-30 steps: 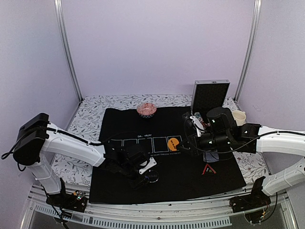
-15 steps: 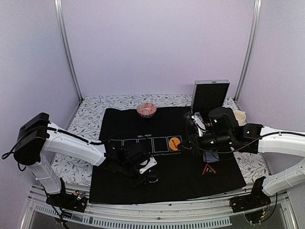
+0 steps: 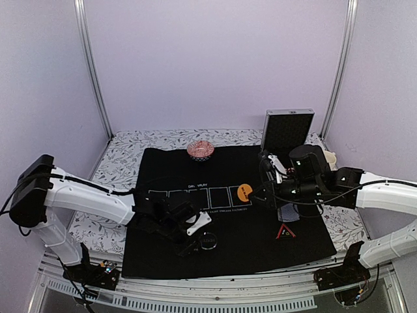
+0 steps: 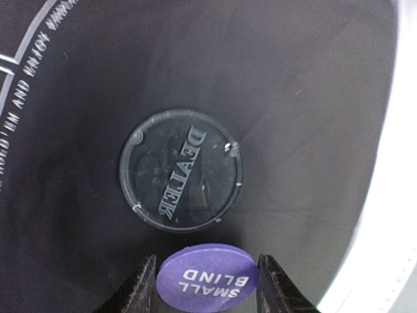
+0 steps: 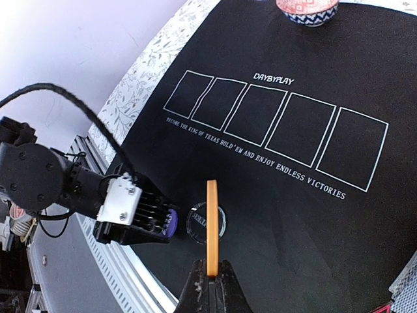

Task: Distribute texas hold em gaming equipment
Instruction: Pick up the small blind button from the dealer area, then place the small blind button on the poker table mat.

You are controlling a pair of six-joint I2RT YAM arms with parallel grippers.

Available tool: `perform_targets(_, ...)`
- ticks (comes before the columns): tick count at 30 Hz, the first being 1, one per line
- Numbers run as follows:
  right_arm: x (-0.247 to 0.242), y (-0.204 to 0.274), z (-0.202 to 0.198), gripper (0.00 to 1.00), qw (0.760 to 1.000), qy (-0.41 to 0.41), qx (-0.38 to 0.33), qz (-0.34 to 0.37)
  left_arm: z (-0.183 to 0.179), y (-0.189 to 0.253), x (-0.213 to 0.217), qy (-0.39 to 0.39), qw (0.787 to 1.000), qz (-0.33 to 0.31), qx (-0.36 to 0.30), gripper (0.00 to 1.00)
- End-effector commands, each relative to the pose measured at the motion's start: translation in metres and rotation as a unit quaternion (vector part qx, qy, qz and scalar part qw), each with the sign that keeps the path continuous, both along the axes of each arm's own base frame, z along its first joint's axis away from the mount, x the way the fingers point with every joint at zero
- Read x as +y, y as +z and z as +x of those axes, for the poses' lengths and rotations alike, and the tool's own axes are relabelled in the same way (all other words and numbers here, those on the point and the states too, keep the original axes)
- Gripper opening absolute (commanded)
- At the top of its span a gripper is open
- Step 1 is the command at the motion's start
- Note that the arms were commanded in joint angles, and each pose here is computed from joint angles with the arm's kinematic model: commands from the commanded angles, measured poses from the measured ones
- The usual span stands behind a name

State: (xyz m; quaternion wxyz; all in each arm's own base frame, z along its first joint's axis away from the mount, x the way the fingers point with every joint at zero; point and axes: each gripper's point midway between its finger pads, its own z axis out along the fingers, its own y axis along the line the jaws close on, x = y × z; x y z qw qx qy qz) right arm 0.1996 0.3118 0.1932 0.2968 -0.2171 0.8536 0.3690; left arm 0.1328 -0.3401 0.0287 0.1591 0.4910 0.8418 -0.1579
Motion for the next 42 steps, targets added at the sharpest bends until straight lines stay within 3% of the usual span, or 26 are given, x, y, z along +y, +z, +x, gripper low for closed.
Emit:
perform_targets(1, -0.021, 0.001, 0.015, 0.02, 0.998, -0.053, 0.015, 0.003, 0.004, 0.03, 0.002, 0.007, 0.999, -0.035, -0.005, 0.38)
perform_targets(12, -0.066, -0.003, 0.066, 0.02, 0.987, -0.151, 0.05, -0.005, 0.046, 0.093, 0.036, 0.061, 0.993, -0.086, -0.055, 0.39)
perform_targets(24, -0.057, 0.02, 0.125, 0.02, 0.988, -0.148, 0.027, -0.024, 0.098, 0.145, 0.084, 0.11, 0.983, -0.056, -0.139, 0.42)
perform_targets(33, -0.034, 0.013, 0.163, 0.02, 0.988, -0.144, 0.032, -0.034, 0.119, 0.14, 0.09, 0.134, 0.976, -0.074, -0.155, 0.41)
perform_targets(42, -0.006, -0.005, 0.197, 0.02, 0.988, -0.143, 0.055, -0.02, 0.114, 0.129, 0.09, 0.131, 0.977, -0.108, -0.125, 0.39)
